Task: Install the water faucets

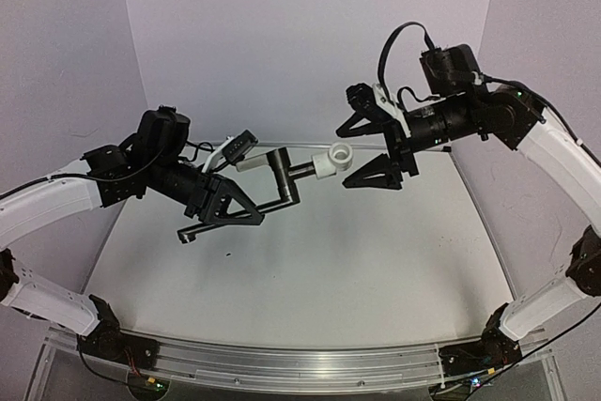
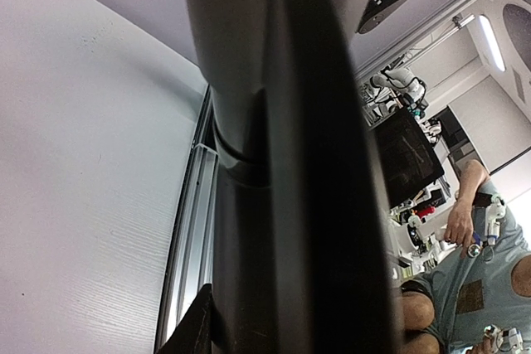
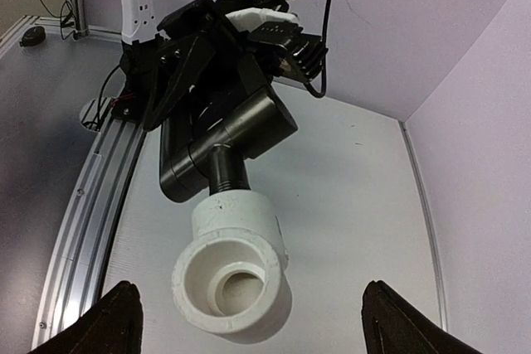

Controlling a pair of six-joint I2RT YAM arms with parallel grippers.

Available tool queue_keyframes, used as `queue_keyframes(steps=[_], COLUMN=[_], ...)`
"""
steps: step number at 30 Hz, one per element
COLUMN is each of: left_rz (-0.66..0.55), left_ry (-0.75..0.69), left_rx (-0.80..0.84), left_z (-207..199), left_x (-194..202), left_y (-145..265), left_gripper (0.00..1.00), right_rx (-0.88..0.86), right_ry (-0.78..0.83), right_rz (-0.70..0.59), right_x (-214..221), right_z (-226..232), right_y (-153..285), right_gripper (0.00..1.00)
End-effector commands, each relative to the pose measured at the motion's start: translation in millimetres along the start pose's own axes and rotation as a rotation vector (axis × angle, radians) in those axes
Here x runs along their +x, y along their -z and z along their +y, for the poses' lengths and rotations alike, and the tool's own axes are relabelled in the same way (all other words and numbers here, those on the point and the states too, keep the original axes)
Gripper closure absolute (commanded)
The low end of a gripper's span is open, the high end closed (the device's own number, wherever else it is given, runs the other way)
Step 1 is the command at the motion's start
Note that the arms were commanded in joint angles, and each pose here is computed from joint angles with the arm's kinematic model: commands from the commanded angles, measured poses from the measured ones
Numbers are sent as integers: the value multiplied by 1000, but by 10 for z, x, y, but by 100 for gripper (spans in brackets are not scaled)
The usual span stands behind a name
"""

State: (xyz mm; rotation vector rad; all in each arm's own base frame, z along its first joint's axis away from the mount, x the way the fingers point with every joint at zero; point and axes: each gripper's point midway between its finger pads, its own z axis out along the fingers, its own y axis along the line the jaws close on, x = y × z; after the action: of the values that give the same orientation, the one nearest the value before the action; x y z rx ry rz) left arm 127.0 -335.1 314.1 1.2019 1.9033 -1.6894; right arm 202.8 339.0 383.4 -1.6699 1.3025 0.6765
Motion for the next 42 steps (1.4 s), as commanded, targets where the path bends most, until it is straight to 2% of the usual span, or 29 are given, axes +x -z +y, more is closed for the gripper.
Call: queue_keyframes(steps=[1,18,22,27,37,38,42], left_rz=[-71,-76,-79,-97,-115,-109,-105], left_ry=[-202,-280,-307,-370,-499,-501,-497], left_rx=[50,-43,-68,-136,-309,-319,-314], left_z=[-319,-189,-159,-100,53,77,83], left_x=[-351,-345,-345,-345,-327,-316,-311], left_y=[101,121,131,177,320,323,312], left_gripper=[100,100,100,100,100,100,100], right_rx=[-26,-102,-133,-183,-341,-355,-370], right_ry=[-38,-256,-325,-434,-738,-763,-824], right_rz=[-49,-71,-73,-81,-103,-105,-109], right_x=[-136,-161,-156,-162,-80,-67,-75], right_z=[34,81,110,146,215,213,184], right_y=[-36,-163,-202,-248,-323,-325,-316], right_gripper=[20,72,82,89,92,89,61])
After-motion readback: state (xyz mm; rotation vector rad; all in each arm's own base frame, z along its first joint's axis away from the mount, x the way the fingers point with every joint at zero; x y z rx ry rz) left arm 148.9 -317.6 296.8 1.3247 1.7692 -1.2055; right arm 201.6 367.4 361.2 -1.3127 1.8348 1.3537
